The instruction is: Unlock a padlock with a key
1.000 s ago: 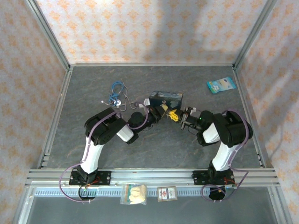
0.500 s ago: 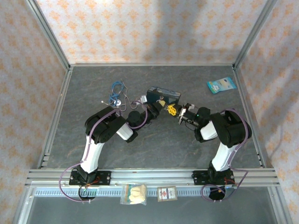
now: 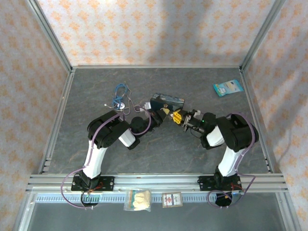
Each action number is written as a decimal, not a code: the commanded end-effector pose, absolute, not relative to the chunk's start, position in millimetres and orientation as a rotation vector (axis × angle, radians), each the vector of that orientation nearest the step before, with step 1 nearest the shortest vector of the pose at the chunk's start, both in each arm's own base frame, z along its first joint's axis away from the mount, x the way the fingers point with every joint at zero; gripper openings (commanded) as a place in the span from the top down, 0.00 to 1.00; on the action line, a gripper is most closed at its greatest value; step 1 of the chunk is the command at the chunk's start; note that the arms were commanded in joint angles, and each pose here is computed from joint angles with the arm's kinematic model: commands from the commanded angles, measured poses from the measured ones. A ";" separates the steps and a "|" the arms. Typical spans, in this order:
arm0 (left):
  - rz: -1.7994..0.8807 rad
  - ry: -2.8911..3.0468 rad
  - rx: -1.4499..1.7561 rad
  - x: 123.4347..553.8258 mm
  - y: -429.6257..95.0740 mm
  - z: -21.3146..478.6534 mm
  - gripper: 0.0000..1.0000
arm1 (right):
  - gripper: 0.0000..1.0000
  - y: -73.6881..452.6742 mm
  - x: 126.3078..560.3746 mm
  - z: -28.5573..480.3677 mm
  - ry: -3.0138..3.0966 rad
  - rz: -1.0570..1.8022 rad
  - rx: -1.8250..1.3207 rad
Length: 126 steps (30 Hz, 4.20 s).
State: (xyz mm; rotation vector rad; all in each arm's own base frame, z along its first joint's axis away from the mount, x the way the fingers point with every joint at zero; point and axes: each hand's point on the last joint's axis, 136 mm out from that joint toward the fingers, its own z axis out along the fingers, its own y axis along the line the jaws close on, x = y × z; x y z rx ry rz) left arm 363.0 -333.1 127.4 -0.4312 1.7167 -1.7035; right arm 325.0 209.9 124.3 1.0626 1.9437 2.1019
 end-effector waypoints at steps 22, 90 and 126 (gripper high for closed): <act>-1.211 2.315 -0.355 346.3 -338.2 45.0 1.00 | 0.53 118.6 325.4 146.2 2.135 0.873 0.584; -1.068 1.933 -0.746 343.7 -170.1 116.2 0.46 | 0.68 240.4 326.7 45.1 2.401 -0.477 -0.341; -1.098 1.919 -0.744 346.3 -173.7 120.9 0.46 | 1.00 288.2 323.1 48.7 2.463 0.156 -0.772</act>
